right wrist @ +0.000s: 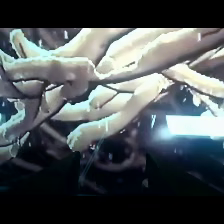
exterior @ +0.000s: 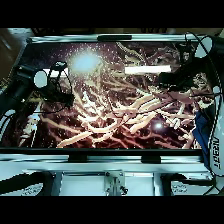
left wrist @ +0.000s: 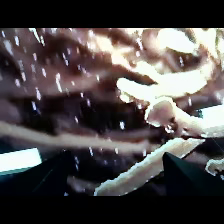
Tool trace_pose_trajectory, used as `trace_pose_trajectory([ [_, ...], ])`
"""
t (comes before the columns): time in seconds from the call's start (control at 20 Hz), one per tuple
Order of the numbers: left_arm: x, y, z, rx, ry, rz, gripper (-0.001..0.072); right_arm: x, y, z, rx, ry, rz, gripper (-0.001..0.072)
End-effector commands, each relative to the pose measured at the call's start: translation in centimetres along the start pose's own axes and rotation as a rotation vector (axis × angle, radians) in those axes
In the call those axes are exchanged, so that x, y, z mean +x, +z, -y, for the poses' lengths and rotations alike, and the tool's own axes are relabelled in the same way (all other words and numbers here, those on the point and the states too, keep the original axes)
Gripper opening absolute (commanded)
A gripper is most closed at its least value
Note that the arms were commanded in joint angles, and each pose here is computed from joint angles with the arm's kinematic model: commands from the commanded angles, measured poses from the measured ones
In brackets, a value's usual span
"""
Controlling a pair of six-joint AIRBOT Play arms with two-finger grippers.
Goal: Fold the shirts.
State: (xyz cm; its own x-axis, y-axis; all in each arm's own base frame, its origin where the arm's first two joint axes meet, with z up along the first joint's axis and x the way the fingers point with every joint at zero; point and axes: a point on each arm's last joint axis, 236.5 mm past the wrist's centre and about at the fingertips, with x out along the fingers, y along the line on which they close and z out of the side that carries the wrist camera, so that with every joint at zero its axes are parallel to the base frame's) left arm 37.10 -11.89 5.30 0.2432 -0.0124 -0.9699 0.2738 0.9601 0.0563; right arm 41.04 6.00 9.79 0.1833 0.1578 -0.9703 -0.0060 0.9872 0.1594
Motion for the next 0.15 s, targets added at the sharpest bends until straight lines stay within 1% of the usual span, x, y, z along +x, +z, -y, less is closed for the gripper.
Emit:
trace_pose_trajectory([
  [0.0,0.01,0.10,0.01,0.001,-0.001,0.006,0.0718,0.01,0.01,-0.06,0.000,0.001,0.000,0.0520],
  [0.1,0.01,0.11,0.00,0.001,-0.001,0.006,0.0717,0.01,0.01,-0.06,0.000,0.001,0.000,0.0520],
])
